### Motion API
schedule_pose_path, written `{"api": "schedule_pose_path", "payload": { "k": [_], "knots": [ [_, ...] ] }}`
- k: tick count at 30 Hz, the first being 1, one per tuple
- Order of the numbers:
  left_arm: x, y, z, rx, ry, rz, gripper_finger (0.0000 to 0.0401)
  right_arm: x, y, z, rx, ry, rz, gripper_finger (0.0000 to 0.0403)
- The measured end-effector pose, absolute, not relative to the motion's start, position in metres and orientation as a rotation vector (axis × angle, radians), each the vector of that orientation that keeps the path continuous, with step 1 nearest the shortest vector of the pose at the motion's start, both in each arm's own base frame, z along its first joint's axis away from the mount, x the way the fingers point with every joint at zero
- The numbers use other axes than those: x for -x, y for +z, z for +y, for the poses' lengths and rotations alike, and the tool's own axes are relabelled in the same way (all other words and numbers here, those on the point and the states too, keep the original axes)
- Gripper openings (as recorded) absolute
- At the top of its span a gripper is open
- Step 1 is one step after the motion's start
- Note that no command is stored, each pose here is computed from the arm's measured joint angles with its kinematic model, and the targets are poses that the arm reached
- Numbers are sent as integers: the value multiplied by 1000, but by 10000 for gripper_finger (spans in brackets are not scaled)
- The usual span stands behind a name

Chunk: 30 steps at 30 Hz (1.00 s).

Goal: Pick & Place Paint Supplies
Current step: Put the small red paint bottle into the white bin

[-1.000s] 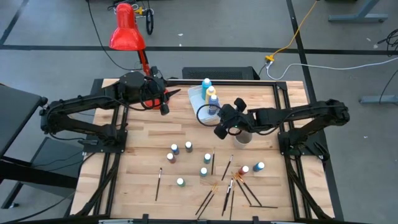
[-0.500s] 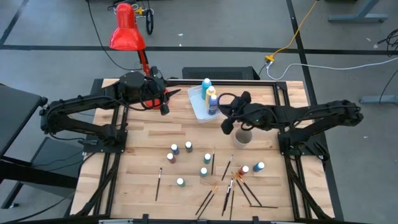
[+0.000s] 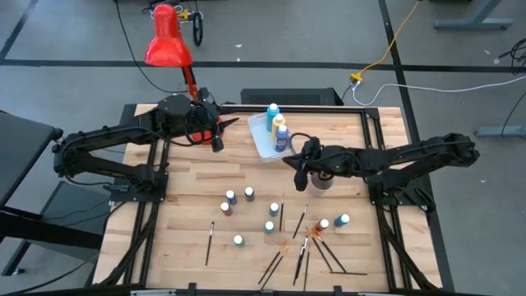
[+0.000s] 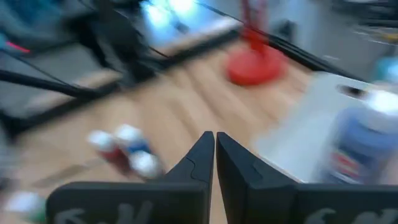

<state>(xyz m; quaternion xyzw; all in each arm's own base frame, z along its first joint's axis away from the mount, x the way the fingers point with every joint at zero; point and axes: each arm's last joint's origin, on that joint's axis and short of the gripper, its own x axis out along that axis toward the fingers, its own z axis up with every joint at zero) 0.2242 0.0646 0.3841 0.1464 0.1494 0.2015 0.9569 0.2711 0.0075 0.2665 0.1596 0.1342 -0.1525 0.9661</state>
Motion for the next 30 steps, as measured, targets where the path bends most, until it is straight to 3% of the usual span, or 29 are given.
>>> {"api": "schedule_pose_path", "payload": {
  "k": [7, 20, 24, 30],
  "knots": [
    [-224, 384, 65, -297, 409, 303, 110, -261, 278, 17, -277, 43, 50, 20],
    [-224, 384, 65, -297, 409, 303, 110, -242, 250, 18, -341, 28, 66, 20],
    [-224, 384, 65, -297, 409, 303, 110, -240, 254, 26, -372, 102, 25, 20],
    [-224, 384, 65, -297, 409, 303, 110, -237, 264, 43, -225, 259, -71, 20]
  ]
}}
